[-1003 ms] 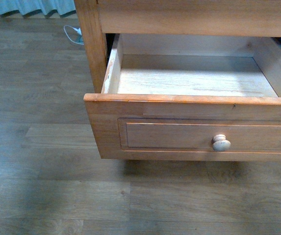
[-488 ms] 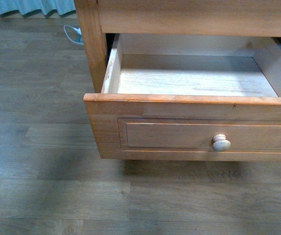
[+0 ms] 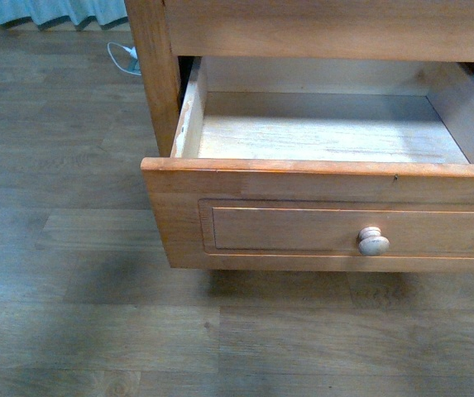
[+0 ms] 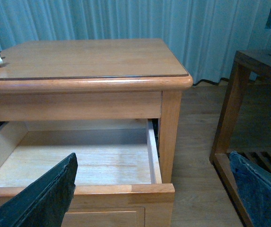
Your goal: Put charger into drawer
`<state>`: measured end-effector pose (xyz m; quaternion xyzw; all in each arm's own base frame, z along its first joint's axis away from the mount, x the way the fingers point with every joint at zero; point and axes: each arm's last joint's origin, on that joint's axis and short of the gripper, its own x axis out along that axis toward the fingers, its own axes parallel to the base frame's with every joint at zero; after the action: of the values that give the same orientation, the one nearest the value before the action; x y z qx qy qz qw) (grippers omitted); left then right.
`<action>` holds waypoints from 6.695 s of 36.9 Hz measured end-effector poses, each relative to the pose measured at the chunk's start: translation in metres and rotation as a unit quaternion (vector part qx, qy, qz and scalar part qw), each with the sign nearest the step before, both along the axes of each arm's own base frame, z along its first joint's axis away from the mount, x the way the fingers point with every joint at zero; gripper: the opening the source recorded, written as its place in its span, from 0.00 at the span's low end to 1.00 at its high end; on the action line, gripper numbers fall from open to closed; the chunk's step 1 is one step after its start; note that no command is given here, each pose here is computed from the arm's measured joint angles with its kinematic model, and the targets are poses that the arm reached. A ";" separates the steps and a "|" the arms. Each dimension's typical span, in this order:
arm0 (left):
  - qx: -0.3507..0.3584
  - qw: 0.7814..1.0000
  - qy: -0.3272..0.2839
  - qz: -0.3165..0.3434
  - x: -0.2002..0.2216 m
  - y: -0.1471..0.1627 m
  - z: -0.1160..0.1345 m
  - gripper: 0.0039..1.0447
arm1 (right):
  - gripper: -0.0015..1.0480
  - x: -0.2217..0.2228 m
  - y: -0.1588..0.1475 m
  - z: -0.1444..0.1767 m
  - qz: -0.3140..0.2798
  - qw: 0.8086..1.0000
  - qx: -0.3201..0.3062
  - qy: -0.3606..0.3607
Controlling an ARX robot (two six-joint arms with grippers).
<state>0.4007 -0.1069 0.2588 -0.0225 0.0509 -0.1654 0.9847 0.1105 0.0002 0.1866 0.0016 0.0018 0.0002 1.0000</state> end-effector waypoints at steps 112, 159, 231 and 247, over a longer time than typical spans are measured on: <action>0.048 0.993 -0.010 0.111 -0.086 -0.038 -0.003 0.94 | 0.91 0.000 0.000 0.000 0.000 1.000 0.000 0.000; 0.021 0.985 -0.051 0.165 -0.258 0.106 -0.091 0.04 | 0.91 0.000 0.000 0.000 0.000 1.000 0.000 0.000; 0.019 0.984 -0.061 0.164 -0.304 0.107 -0.088 0.94 | 0.91 0.060 0.054 -0.024 0.170 0.934 -0.001 0.315; 0.019 0.984 -0.060 0.164 -0.304 0.107 -0.088 0.94 | 0.91 0.117 0.091 -0.050 0.167 0.923 0.000 0.345</action>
<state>0.0965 -0.0002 0.1711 -0.0016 -0.0098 -0.0014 0.9999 0.2273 0.0914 0.1361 0.0013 0.3474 0.1671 0.9227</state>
